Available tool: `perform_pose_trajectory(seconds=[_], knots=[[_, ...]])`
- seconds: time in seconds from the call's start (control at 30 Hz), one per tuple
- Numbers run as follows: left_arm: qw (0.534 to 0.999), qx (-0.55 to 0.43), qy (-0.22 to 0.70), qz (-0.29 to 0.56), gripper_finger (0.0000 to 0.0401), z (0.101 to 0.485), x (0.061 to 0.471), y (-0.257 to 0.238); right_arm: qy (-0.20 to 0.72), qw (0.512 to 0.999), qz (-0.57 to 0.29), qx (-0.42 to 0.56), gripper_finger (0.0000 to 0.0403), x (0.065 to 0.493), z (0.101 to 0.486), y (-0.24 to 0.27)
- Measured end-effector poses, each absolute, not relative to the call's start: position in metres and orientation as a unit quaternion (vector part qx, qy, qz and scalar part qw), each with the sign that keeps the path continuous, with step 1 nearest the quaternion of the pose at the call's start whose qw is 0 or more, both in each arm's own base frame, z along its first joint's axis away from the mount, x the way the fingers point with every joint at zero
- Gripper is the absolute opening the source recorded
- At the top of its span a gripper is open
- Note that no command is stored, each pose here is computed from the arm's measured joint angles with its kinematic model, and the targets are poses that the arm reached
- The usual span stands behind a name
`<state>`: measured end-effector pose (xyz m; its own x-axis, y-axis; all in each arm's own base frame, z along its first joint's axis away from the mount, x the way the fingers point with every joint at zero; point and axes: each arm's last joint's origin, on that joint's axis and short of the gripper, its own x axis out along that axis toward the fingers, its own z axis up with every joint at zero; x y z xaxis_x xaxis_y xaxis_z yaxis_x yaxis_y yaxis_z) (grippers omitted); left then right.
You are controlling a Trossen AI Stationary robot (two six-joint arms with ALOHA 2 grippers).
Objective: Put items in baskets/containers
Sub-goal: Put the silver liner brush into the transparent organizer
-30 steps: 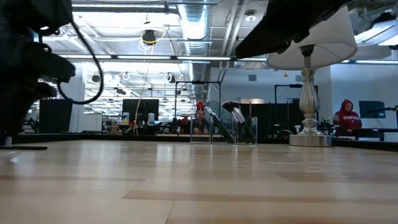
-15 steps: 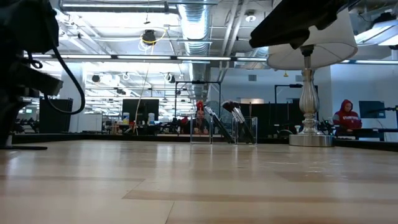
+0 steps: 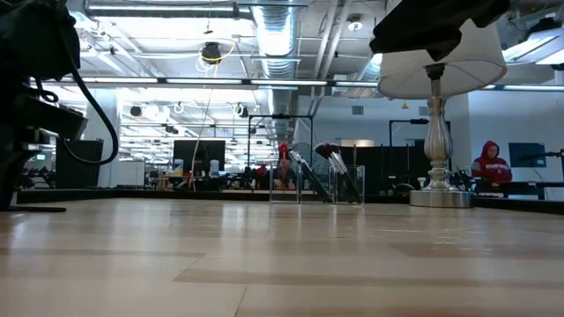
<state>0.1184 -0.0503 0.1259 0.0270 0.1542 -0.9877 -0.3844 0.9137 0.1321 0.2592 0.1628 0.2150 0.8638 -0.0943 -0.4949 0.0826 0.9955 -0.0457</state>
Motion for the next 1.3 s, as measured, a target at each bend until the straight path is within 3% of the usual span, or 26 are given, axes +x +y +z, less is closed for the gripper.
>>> perform_pose_trajectory(seconds=[0.13, 0.4, 0.67, 0.77, 1.1, 1.3], knots=[[0.708, -0.124, 0.659, 0.220, 0.0108, 0.125, 0.119, -0.051, 0.261, 0.964, -0.044, -0.016, 0.0095, 0.258, 0.214, 0.164], [0.714, -0.127, 0.657, 0.207, 0.0014, 0.126, 0.119, -0.056, 0.260, 0.964, -0.058, -0.019, 0.0095, 0.259, 0.214, 0.161], [0.731, -0.119, 0.646, 0.183, 0.0016, 0.134, 0.126, -0.065, 0.260, 0.964, -0.058, -0.020, 0.0095, 0.259, 0.214, 0.161], [0.775, -0.162, 0.596, 0.132, 0.0012, 0.150, 0.146, -0.077, 0.263, 0.963, -0.062, -0.021, 0.0095, 0.260, 0.213, 0.159], [0.857, -0.191, 0.478, 0.018, 0.0012, 0.173, 0.179, -0.094, 0.250, 0.965, -0.070, -0.019, 0.0095, 0.263, 0.215, 0.156], [0.877, -0.207, 0.433, 0.011, 0.0012, 0.179, 0.191, -0.089, 0.215, 0.968, -0.032, -0.125, 0.0095, 0.281, 0.204, 0.168]])
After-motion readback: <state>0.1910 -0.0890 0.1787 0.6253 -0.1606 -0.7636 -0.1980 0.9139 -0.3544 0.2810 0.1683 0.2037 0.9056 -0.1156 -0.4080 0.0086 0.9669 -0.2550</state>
